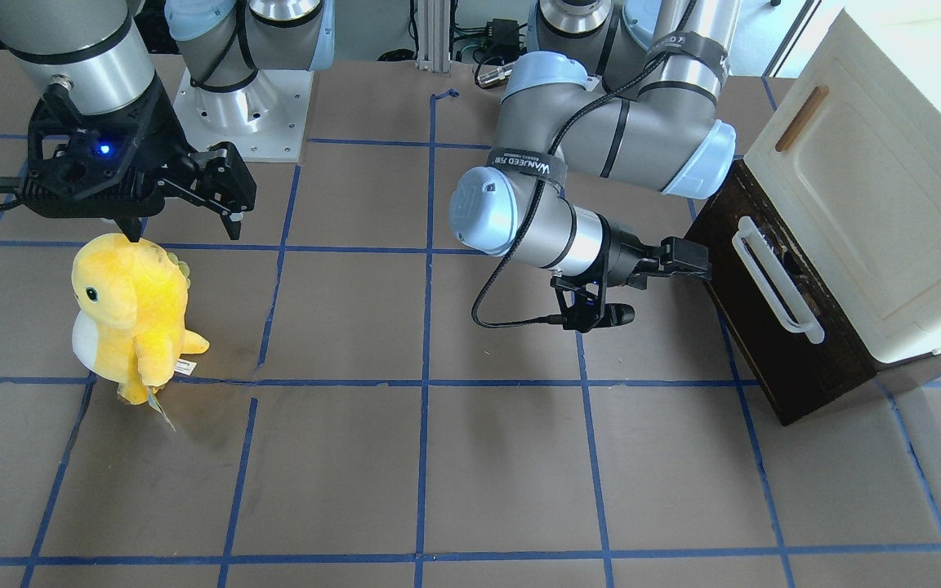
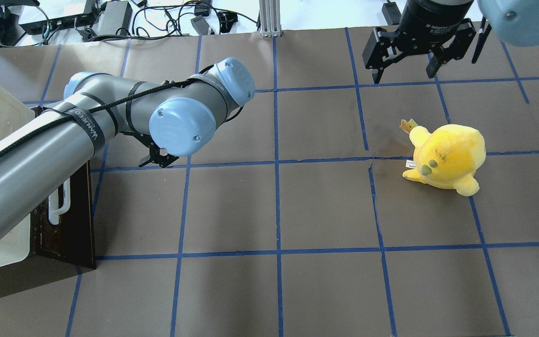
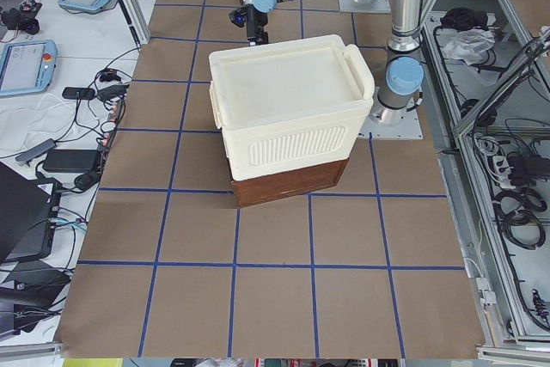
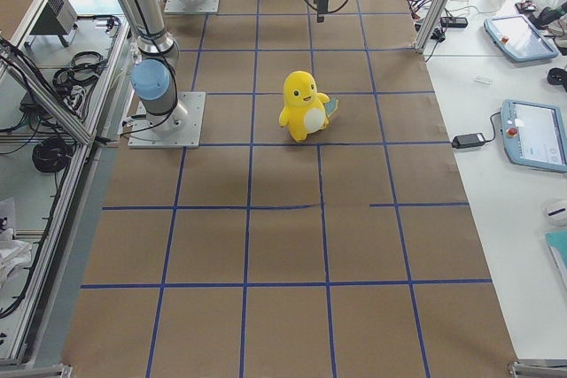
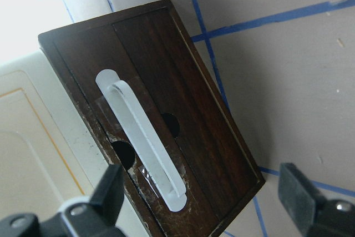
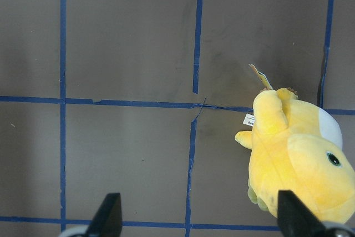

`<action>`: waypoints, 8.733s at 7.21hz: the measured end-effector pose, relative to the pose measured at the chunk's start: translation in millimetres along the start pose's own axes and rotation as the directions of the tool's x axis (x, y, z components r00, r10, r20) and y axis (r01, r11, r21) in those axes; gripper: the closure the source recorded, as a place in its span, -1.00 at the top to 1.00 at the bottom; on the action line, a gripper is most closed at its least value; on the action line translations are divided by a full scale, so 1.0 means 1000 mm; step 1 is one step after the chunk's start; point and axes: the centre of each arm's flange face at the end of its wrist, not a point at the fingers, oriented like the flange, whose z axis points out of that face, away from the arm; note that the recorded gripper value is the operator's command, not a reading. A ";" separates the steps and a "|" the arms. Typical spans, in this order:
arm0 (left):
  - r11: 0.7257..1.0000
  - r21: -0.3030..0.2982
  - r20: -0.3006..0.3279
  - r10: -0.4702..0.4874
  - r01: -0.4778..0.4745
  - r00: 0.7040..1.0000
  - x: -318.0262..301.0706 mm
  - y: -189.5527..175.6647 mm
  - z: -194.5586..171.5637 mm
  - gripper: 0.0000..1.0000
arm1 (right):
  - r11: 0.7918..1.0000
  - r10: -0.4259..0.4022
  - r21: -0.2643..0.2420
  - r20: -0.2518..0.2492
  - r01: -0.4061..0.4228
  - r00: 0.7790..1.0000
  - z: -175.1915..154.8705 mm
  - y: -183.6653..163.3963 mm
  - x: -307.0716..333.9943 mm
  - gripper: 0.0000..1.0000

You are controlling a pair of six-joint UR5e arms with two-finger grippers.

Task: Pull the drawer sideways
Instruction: 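Reach the left gripper down to the white handle on the wooden drawer, then close the left gripper around the white drawer handle, then pull the drawer handle with the left gripper away from the white box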

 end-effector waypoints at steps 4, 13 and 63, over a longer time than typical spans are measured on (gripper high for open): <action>0.995 -0.060 0.191 -0.073 0.085 0.979 0.053 -0.013 0.051 1.00 | 1.000 0.000 0.000 0.000 0.000 1.000 0.000 0.000 0.000 1.00; 0.928 -0.118 0.323 -0.302 0.354 0.897 0.038 -0.019 0.138 1.00 | 1.000 0.000 0.000 0.000 0.000 1.000 0.000 0.000 0.000 1.00; 0.996 -0.043 0.380 -0.060 0.083 0.923 0.077 -0.018 0.065 -0.59 | 1.000 0.000 0.000 0.000 0.000 1.000 0.000 0.000 0.000 1.00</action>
